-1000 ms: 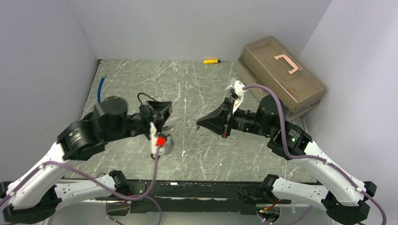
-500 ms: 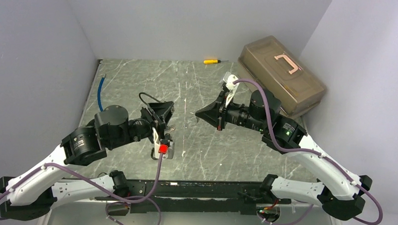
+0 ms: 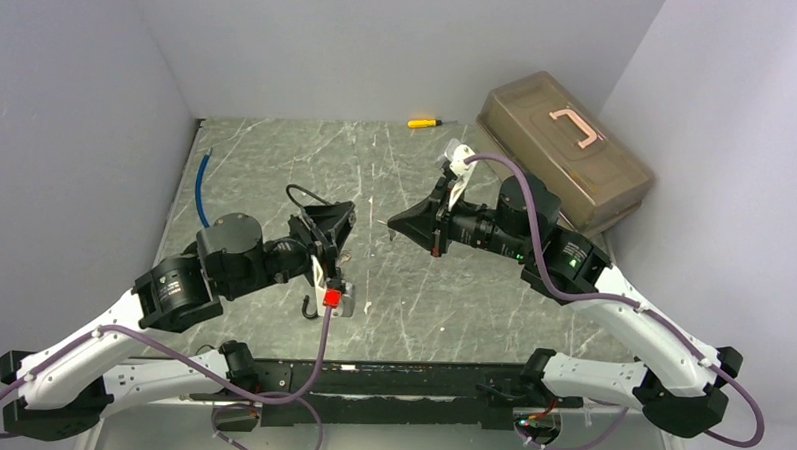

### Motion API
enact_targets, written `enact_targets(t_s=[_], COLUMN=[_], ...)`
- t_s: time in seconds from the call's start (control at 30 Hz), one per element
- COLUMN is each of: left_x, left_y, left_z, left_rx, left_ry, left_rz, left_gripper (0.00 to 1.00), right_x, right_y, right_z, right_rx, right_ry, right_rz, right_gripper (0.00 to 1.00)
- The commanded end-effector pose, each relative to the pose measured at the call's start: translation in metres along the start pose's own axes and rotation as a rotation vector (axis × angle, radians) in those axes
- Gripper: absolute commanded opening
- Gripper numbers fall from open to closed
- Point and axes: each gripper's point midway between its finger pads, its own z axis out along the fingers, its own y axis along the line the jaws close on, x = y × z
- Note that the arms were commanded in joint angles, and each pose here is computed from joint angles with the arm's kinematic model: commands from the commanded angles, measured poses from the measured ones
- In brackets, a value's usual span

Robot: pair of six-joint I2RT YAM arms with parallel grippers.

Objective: Unlock with the key

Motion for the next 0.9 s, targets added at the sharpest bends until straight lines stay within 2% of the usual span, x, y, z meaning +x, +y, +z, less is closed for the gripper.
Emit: enact_targets(t_s=[0.0, 0.5, 0.87], left_x=[-0.007, -0.002, 0.003], left_y=[0.015, 0.012, 0.009], left_z=[-0.002, -0.001, 0.002], left_rx=[-0.083, -0.104, -0.097], left_ry=[-0.031, -0.01, 0.013], left_rz=[0.032, 0.033, 0.033], left_gripper=[0.0, 0.0, 0.0], right_x=[-0.023, -0.02, -0.026], right_y=[0.008, 0.002, 0.01], right_z=[-0.001, 0.021, 0.017], right_rx=[-0.035, -0.024, -0.051], right_ry=[-0.077, -0.049, -0.07], right_rz=[-0.008, 0.017, 0.003], right_gripper=[0.0, 0.0, 0.0])
